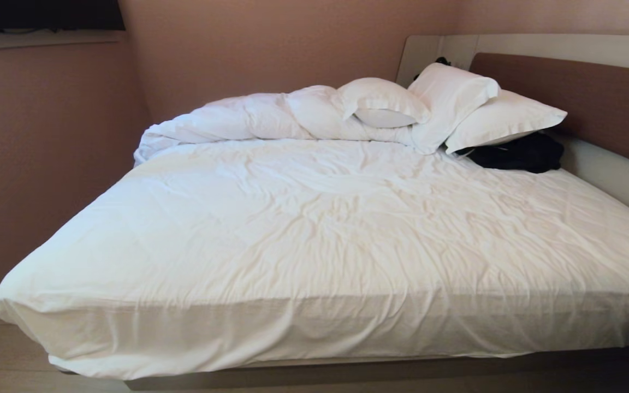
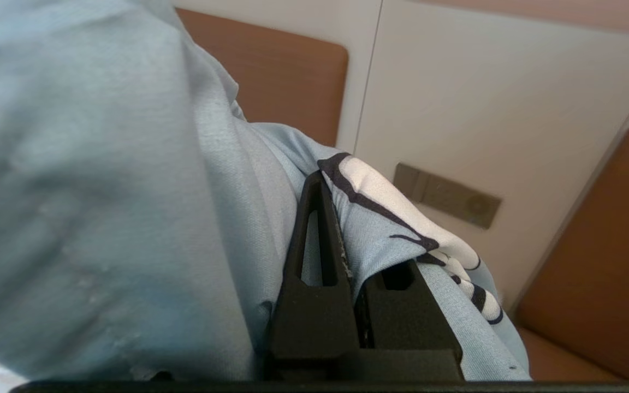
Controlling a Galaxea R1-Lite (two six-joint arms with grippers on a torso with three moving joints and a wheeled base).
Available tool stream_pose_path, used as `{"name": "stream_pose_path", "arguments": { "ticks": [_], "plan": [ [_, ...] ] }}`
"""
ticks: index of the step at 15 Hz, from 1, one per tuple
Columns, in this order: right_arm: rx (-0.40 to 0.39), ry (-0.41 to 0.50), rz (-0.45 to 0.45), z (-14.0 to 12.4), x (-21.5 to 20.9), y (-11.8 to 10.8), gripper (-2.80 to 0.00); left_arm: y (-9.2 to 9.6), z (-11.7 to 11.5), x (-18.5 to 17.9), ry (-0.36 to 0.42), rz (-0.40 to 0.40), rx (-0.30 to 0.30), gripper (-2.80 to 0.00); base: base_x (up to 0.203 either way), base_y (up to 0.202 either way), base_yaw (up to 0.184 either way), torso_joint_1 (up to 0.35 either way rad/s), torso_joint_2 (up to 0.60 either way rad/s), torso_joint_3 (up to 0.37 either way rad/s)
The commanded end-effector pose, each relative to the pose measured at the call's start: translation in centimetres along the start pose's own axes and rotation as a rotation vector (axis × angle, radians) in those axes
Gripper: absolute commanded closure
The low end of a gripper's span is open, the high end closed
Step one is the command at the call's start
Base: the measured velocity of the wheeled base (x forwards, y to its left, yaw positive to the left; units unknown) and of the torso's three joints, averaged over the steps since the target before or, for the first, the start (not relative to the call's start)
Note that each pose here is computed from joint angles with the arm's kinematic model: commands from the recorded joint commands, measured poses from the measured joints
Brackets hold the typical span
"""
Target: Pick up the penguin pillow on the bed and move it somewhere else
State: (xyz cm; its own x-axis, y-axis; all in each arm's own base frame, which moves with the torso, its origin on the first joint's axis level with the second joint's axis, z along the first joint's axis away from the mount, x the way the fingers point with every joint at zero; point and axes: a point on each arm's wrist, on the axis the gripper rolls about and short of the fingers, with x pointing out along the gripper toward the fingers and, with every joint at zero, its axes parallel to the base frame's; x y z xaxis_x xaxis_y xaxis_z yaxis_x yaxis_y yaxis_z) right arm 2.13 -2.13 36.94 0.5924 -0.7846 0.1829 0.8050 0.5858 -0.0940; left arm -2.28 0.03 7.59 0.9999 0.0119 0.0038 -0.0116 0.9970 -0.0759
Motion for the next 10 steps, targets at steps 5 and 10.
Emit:
{"name": "stream_pose_path", "arguments": {
  "ticks": [5, 10],
  "plan": [
    [-0.129, 0.04, -0.123, -0.8, -0.7, -0.5, 0.0, 0.0, -0.1, 0.0, 0.002, 0.001, -0.001, 0.0, 0.0, 0.0, 0.0, 0.0, 0.0, 0.0],
    [-0.206, 0.145, -0.186, -0.5, 4.6, 2.0, 0.0, 0.0, -0.1, 0.0, 0.002, 0.001, -0.001, 0.0, 0.0, 0.0, 0.0, 0.0, 0.0, 0.0]
  ]
}}
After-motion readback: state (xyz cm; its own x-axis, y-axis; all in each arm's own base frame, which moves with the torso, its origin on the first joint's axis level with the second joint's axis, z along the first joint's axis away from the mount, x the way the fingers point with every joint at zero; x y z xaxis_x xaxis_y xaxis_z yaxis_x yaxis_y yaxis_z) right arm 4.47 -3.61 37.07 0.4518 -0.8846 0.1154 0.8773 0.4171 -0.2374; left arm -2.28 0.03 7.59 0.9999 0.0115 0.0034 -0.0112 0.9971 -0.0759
